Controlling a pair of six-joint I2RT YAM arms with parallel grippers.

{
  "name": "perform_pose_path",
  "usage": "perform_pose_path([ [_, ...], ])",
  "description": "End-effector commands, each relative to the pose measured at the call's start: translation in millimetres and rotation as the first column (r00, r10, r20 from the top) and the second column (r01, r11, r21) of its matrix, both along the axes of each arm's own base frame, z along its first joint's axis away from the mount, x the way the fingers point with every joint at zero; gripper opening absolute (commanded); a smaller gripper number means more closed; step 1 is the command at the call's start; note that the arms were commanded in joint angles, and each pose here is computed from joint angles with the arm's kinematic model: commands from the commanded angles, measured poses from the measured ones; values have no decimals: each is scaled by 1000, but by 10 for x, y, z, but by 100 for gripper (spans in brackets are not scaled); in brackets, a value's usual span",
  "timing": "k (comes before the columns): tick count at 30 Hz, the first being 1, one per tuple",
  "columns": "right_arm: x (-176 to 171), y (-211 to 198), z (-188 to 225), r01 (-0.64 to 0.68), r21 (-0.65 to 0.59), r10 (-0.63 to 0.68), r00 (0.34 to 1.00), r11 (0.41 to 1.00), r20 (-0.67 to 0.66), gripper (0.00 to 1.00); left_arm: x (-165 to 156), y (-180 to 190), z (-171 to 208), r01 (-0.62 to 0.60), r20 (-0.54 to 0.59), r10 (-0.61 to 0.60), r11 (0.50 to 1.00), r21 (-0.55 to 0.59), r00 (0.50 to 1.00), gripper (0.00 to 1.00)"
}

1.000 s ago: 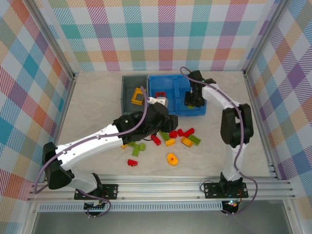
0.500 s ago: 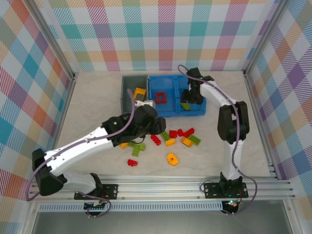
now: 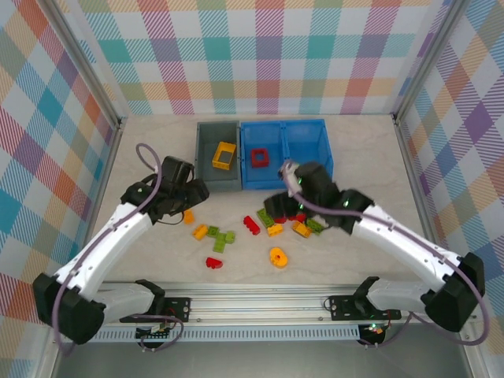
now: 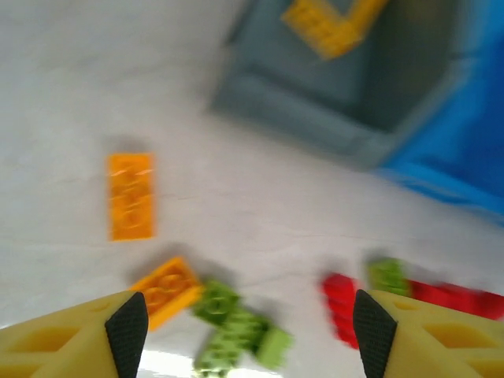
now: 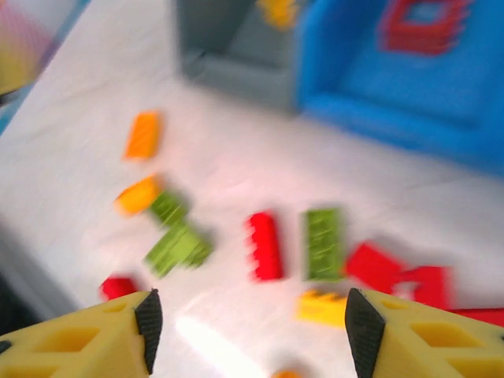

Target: Sort the legos into containers by color

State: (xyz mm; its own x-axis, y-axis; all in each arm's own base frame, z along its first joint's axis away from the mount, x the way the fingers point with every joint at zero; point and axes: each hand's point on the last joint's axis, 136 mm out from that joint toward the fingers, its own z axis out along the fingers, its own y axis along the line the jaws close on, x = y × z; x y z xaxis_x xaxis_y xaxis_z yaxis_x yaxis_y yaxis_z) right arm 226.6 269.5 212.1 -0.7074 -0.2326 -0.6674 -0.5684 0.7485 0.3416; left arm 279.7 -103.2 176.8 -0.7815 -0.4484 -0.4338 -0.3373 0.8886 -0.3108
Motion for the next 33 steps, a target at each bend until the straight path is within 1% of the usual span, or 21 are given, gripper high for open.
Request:
perform_pose_path([
  [1,-317,292,-32,-94,85,92,995,992,31,69,10,109,-422,7,-123,-6,1000,11,992,77],
  [3,-490,403,-90,-142,83,141,990,986,27,72,147,159,-606,19,-150,-13,999,40,989,79],
  [6,-634,556,-136,-190,85,189,982,978,19,76,273,204,-853,37,-200,-18,995,90,980,78],
  [9,-737,706,-80,-232,119,229,973,965,38,79,265,323,-1072,32,-264,14,985,169,964,76],
  [13,-844,897,101,-284,160,269,957,945,108,83,262,375,-1266,41,-296,22,977,208,955,72],
  [15,-869,1000,144,-297,142,278,950,944,142,83,261,417,-1319,44,-306,30,971,233,952,72],
  [17,-881,1108,132,-305,111,286,945,946,159,83,293,417,-1357,51,-298,22,970,236,954,70],
  [21,-910,1283,158,-321,111,300,939,941,171,82,370,427,-1457,73,-296,7,964,257,955,63],
  [25,-912,1340,178,-315,113,295,941,942,167,82,343,471,-1540,72,-317,20,958,276,948,53],
  [29,-885,1336,161,-298,111,279,946,948,164,81,307,484,-1568,63,-315,28,959,275,949,50],
  [31,-880,1337,154,-296,106,277,947,949,162,80,312,470,-1566,60,-303,24,962,265,953,43],
  [33,-869,1327,161,-290,100,272,948,952,164,80,316,460,-1531,58,-291,21,964,259,956,33],
])
